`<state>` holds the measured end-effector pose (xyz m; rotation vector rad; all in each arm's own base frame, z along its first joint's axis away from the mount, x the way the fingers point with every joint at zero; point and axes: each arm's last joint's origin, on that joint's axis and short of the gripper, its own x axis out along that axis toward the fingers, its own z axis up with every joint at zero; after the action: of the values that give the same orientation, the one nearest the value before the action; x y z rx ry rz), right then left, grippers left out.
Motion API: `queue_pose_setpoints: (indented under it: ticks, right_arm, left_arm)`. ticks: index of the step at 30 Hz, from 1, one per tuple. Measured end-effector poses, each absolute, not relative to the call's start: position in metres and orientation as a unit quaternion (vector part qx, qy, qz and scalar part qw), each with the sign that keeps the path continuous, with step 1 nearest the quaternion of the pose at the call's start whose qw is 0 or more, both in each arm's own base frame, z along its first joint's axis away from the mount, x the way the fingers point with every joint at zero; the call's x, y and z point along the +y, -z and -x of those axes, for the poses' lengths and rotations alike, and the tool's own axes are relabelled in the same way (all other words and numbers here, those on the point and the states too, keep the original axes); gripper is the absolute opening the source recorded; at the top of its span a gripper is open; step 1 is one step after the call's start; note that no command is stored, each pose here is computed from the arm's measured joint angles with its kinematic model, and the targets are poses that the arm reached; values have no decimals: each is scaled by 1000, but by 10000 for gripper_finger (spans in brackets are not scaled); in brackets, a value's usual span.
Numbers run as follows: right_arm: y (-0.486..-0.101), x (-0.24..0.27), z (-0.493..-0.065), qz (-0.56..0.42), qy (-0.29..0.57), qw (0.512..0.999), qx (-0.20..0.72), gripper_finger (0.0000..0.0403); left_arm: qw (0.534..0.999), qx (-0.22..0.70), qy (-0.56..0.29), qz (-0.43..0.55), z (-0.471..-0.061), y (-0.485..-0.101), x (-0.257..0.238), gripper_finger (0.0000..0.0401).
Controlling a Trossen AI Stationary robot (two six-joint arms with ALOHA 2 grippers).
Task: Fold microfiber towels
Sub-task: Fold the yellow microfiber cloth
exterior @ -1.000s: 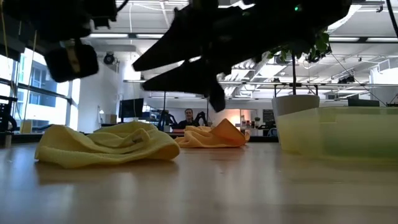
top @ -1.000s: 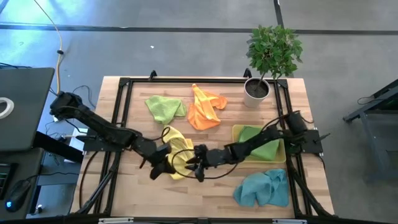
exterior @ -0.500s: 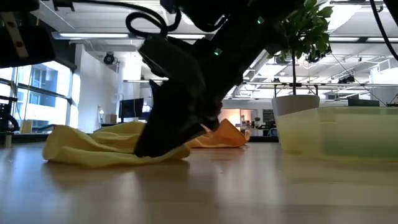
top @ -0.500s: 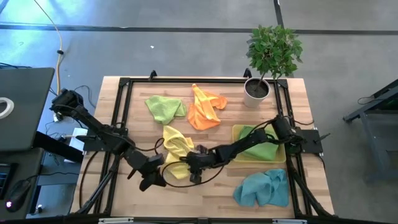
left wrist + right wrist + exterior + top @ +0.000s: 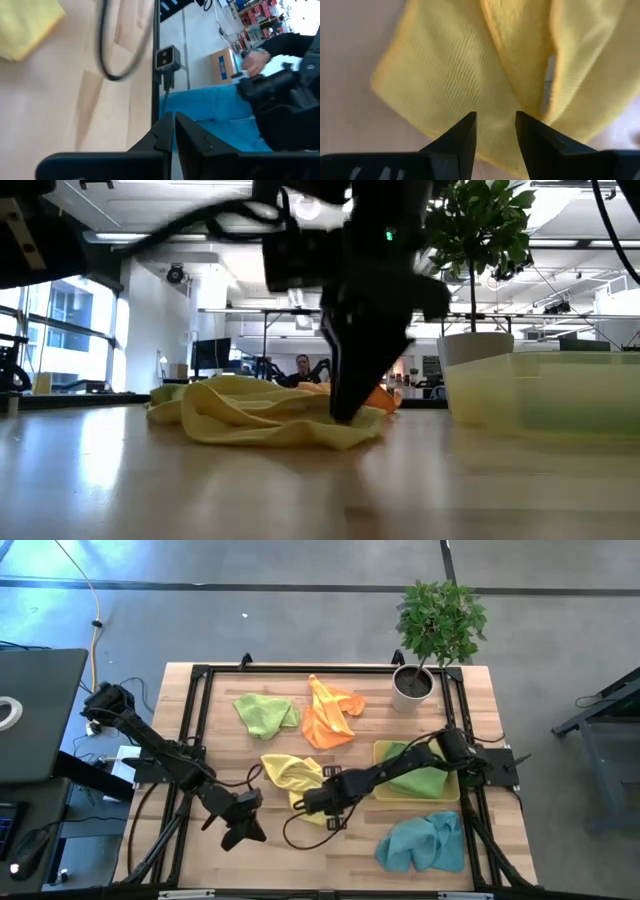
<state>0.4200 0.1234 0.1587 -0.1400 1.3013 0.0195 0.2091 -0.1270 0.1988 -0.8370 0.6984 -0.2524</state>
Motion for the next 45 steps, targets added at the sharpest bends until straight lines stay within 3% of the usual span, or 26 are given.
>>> queue_pose_setpoints:
  ticks: [9, 15, 23, 34, 42, 45]
  right_arm:
    - [-208, 123, -387, 60, -10, 807, 588, 102]
    - [-191, 125, -359, -43, 25, 854, 518, 92]
    - [-168, 137, -363, -137, -18, 925, 353, 94]
    - [-136, 160, -366, -110, -73, 925, 356, 179]
    - [-114, 167, -367, -43, -73, 930, 359, 183]
    - [-106, 165, -367, -33, -38, 930, 365, 183]
  left_arm:
    - [902, 286, 86, 313, -211, -199, -123, 81]
    - [952, 233, -13, 198, -219, -198, -104, 120]
    - [958, 253, -55, 120, -235, -189, -70, 125]
    - [957, 252, -52, 138, -238, -189, -64, 125]
    - [954, 247, -44, 161, -239, -190, -67, 125]
    - [955, 244, -42, 166, -239, -190, -68, 125]
